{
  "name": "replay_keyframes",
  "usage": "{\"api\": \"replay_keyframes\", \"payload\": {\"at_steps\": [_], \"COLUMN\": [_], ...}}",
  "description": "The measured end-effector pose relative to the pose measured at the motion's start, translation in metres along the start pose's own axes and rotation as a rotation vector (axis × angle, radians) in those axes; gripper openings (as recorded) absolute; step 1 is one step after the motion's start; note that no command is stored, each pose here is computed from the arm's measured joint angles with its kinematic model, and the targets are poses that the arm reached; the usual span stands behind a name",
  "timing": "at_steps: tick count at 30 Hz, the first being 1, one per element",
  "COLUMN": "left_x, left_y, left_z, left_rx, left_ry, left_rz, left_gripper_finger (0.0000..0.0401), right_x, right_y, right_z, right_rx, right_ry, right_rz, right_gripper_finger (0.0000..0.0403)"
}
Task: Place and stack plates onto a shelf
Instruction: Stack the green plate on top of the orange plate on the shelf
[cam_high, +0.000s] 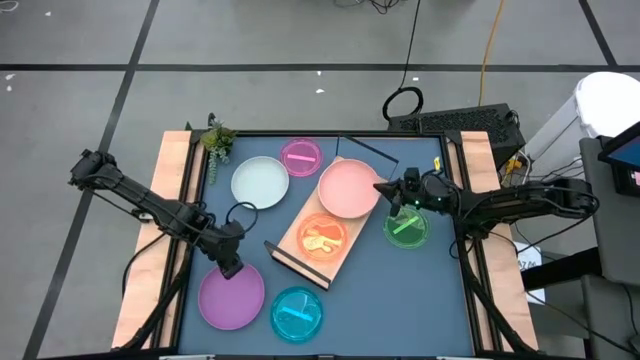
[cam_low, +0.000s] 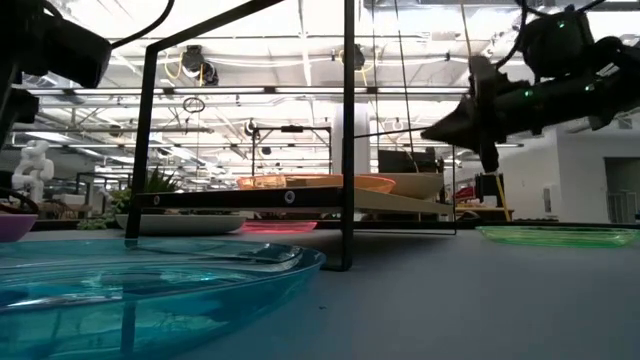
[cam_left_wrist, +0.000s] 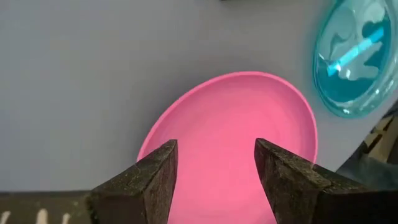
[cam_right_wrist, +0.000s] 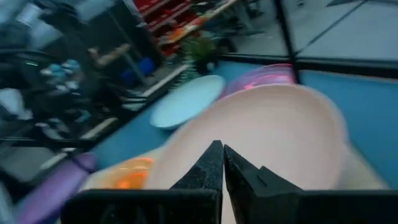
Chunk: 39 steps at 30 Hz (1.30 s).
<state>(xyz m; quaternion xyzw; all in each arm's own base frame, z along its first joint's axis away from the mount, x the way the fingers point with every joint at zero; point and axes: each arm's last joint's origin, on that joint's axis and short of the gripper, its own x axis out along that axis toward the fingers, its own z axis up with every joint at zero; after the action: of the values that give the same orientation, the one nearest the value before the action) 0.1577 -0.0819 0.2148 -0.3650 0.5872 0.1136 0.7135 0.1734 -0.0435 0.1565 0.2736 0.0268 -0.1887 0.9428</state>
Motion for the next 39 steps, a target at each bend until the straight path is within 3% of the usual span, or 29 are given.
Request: {"api": "replay_keyframes", "payload": {"at_steps": [6, 18, 30, 39], "left_x": [0.008, 0.005, 0.033, 0.055], "left_y": [0.004, -0.023, -0.061, -0.095], "left_z": [-0.001, 0.009, -0.008, -0.007], "left_rx": [0.042, 0.042, 0.162, 0.263], "left_ry": [0.029, -0.156, -0.218, -0.219], "left_rz": [-0.017, -0.273, -0.394, -0.337], "left_gripper_finger": [0.0218, 0.0218, 0.0218, 0.0218], "right_x": [-0.001, 0.005, 0.000, -0.014], "right_y": [0.026, 0.089, 0.115, 0.128], "right_z": [0.011, 0.045, 0.052, 0.039], "right_rx": [0.036, -0.038, -0.010, 0.164], "right_ry": [-0.034, 0.055, 0.104, 0.237], "right_rz": [0.130, 0.253, 0.317, 0.365], "right_gripper_finger": [0.0000, 0.0000, 0.0000, 0.0000]}}
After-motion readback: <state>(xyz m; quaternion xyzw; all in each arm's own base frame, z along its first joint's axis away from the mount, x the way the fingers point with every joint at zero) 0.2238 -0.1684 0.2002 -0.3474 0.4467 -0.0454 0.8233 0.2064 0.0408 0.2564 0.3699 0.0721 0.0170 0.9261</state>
